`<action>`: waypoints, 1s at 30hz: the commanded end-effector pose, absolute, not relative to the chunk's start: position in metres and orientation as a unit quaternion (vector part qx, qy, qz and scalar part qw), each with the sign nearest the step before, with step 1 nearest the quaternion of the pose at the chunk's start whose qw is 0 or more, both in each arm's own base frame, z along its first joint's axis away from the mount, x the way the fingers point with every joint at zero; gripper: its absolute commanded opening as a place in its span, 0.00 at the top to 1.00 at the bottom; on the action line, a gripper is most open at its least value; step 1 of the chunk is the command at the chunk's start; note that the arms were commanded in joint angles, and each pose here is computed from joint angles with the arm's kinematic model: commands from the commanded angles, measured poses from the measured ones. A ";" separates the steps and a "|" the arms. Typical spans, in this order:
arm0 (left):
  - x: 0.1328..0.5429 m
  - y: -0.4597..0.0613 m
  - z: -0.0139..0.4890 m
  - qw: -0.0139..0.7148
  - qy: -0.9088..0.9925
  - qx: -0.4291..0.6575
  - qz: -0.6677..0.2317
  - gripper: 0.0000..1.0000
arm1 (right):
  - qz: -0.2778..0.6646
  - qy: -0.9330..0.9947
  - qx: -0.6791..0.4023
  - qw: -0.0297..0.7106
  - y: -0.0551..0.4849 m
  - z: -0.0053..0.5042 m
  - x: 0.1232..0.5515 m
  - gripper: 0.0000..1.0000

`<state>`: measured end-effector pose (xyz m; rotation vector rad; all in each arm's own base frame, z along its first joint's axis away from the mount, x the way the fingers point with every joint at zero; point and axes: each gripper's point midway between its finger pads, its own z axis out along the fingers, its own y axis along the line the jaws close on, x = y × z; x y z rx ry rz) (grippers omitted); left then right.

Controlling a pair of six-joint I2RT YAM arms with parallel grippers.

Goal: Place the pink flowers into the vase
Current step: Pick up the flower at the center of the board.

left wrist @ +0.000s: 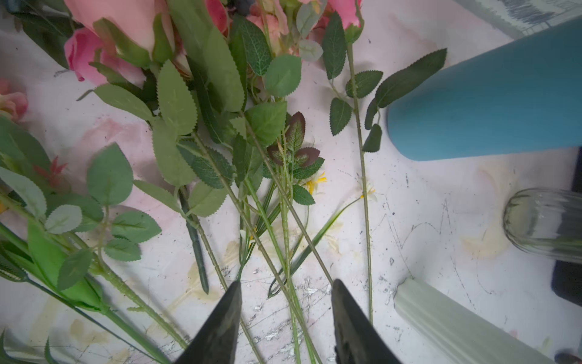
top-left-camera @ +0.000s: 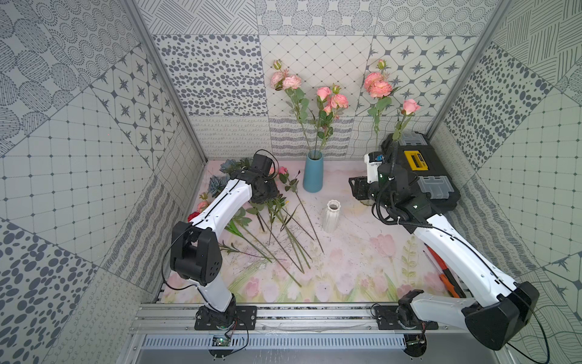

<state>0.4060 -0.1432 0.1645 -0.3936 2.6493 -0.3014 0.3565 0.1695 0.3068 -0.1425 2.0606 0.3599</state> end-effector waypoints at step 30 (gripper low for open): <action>0.467 -0.140 0.057 0.183 0.932 -0.310 -0.037 0.78 | 0.180 0.840 -0.061 0.508 0.174 0.312 0.345 0.48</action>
